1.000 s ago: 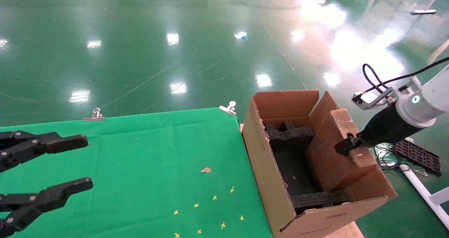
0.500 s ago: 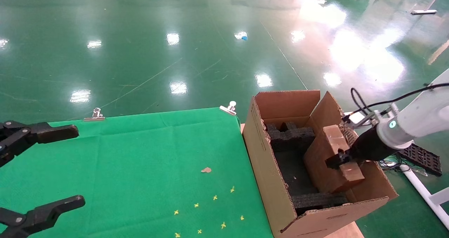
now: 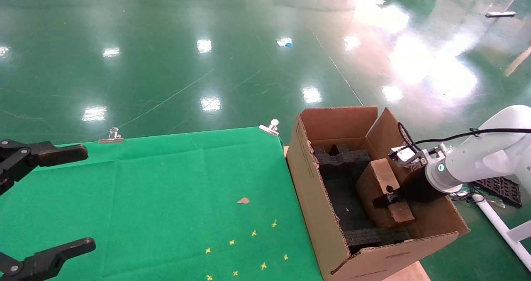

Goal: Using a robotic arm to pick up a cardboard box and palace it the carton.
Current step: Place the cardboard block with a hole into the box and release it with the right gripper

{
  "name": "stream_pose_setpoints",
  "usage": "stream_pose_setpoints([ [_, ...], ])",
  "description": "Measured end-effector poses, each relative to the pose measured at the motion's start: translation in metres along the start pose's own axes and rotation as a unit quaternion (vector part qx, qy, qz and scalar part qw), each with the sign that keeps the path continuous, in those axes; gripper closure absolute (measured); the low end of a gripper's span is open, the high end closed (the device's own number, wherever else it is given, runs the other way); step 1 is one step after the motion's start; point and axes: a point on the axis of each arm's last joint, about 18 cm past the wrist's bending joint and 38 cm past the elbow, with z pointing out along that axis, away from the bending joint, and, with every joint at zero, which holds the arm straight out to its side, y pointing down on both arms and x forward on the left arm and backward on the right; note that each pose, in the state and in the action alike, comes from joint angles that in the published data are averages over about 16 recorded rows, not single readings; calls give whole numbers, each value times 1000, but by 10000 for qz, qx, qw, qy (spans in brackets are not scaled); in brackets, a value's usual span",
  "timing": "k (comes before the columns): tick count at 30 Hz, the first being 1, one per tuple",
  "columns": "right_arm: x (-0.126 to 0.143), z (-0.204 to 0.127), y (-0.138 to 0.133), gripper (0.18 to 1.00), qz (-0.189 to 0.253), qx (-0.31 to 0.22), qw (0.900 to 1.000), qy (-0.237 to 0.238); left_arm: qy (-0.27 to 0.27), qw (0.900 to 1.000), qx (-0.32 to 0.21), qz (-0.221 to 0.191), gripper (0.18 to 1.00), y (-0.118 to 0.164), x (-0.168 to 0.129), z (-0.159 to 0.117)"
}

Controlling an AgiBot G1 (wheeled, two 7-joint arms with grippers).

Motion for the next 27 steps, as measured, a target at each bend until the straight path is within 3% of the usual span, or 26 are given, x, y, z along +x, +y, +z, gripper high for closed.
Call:
stream_pose_setpoints([
  [16,-2,1,-3,830,-81,-75,9999,88,0,10000,0,0,184,0,0,0],
  [27,-2,-3,-8,681,-122,-68,9998,165,0,10000,0,0,184,0,0,0],
])
